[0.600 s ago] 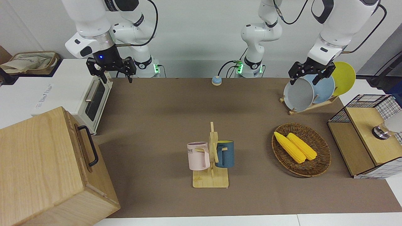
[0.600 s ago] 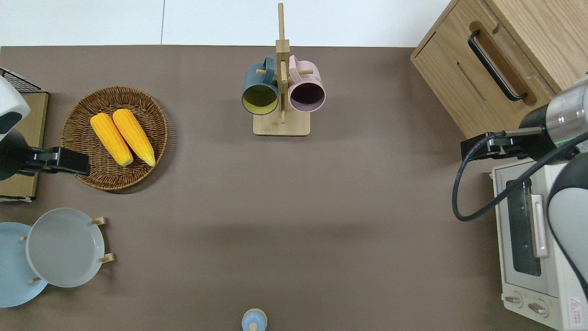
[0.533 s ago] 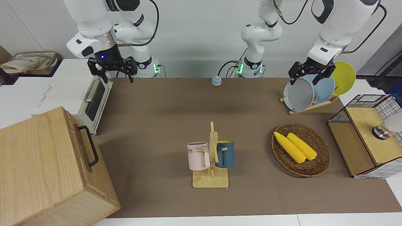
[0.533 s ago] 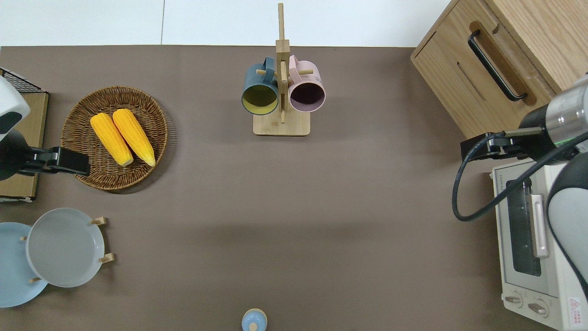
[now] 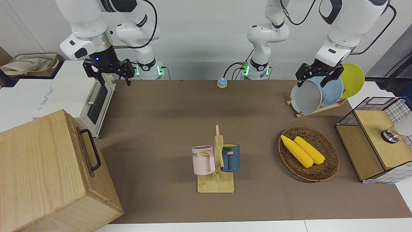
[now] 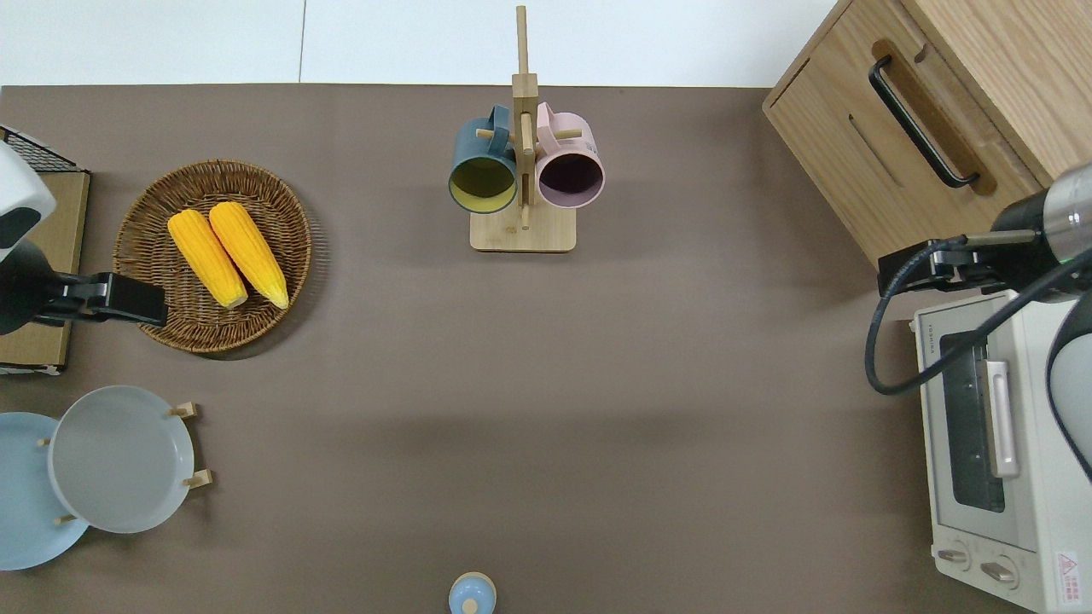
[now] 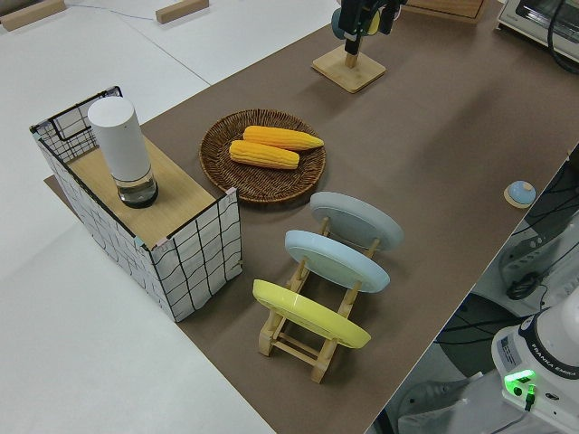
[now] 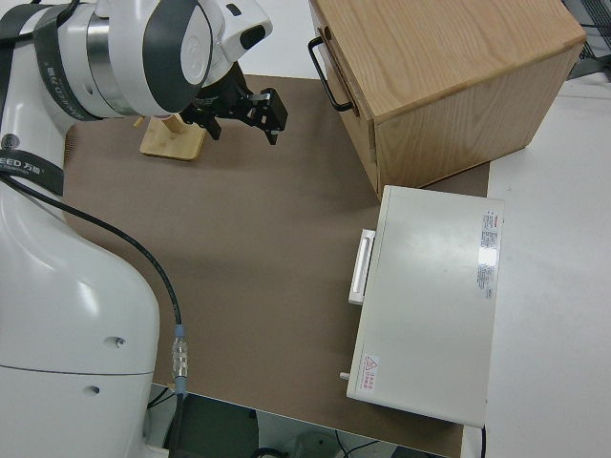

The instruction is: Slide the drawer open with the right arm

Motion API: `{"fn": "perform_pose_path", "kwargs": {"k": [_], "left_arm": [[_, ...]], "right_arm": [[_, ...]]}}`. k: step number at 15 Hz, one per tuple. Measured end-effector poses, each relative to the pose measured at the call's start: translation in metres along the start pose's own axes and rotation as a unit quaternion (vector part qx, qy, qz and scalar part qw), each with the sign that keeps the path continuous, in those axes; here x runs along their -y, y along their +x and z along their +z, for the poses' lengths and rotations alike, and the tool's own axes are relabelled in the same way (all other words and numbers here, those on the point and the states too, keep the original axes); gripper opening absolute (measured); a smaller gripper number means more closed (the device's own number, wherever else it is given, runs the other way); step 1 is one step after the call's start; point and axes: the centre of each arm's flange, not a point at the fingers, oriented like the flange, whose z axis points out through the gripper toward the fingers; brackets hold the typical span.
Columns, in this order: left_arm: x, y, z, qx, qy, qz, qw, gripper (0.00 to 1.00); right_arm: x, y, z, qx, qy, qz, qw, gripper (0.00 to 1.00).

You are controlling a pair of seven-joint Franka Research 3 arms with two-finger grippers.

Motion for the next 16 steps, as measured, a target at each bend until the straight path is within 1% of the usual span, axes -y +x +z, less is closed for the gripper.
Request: {"fn": "perform_pose_path", "kwargs": {"k": [6, 8, 10, 13, 14, 15, 16], "left_arm": [[0.000, 0.000, 0.000, 0.000, 0.000, 0.000, 1.0000, 1.00], [0.000, 0.000, 0.000, 0.000, 0.000, 0.000, 1.0000, 1.00], [0.000, 0.000, 0.000, 0.000, 0.000, 0.000, 1.0000, 1.00], [0.000, 0.000, 0.000, 0.000, 0.000, 0.000, 1.0000, 1.00], [0.000, 0.000, 0.000, 0.000, 0.000, 0.000, 1.0000, 1.00], [0.000, 0.000, 0.000, 0.000, 0.000, 0.000, 1.0000, 1.00], [0.000, 0.000, 0.000, 0.000, 0.000, 0.000, 1.0000, 1.00]], "right_arm": [[0.012, -0.001, 0.000, -0.001, -0.005, -0.011, 0.9999, 0.99], [0.019, -0.002, -0.001, -0.004, -0.032, -0.021, 0.9993, 0.99], [0.033, -0.004, -0.002, -0.010, -0.068, -0.038, 0.9969, 0.99], [0.060, -0.008, -0.005, -0.025, -0.131, -0.064, 0.9890, 0.99], [0.069, -0.010, -0.006, -0.031, -0.153, -0.070, 0.9853, 0.99], [0.085, -0.013, -0.006, -0.040, -0.180, -0.078, 0.9798, 0.99], [0.092, -0.014, -0.006, -0.046, -0.196, -0.085, 0.9759, 0.99]]}}
